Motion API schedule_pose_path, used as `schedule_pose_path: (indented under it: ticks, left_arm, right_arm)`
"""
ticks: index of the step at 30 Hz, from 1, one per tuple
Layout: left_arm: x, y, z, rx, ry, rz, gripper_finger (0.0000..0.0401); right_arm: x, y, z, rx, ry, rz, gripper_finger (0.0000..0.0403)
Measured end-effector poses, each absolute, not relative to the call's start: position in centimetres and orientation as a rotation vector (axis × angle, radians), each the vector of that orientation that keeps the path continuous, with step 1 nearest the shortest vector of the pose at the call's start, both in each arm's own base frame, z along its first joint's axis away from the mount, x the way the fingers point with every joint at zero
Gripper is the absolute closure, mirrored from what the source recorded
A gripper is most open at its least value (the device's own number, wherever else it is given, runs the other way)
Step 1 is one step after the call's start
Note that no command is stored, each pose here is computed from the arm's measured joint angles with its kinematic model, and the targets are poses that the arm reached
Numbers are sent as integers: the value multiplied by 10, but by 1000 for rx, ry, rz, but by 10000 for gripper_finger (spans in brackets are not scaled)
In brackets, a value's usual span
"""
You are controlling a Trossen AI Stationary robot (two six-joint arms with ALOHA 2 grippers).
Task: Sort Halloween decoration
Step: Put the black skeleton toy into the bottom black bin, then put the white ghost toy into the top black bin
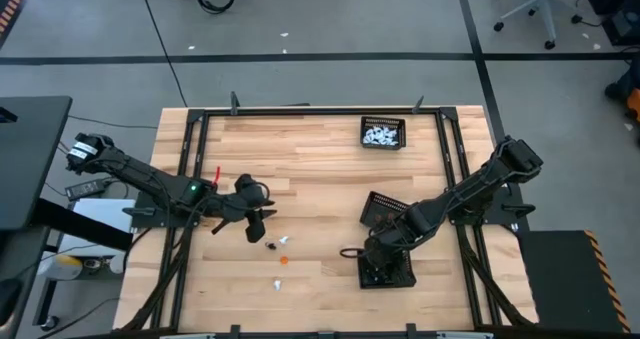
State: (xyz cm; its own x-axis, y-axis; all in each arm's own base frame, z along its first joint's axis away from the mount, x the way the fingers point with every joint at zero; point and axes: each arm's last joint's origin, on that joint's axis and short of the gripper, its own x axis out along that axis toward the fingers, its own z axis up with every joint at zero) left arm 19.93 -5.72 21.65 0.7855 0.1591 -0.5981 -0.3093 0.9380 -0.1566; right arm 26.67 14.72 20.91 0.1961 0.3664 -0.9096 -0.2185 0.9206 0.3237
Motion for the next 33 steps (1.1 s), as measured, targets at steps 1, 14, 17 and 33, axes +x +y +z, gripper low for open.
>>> schedule_pose_path:
  ticks: [1,14,17,33]
  left_arm:
    - [200,-57,217,-252,613,259,277]
    - [195,-66,213,-294,702,139,252]
    - [189,-74,211,-284,740,102,252]
    - [153,-113,207,-146,771,65,253]
  right_arm:
    - [266,147,209,132,1314,411,247]
    - [293,144,241,104,1089,310,212]
    - [304,136,242,71,1004,221,212]
    - [449,106,180,65,889,143,198]
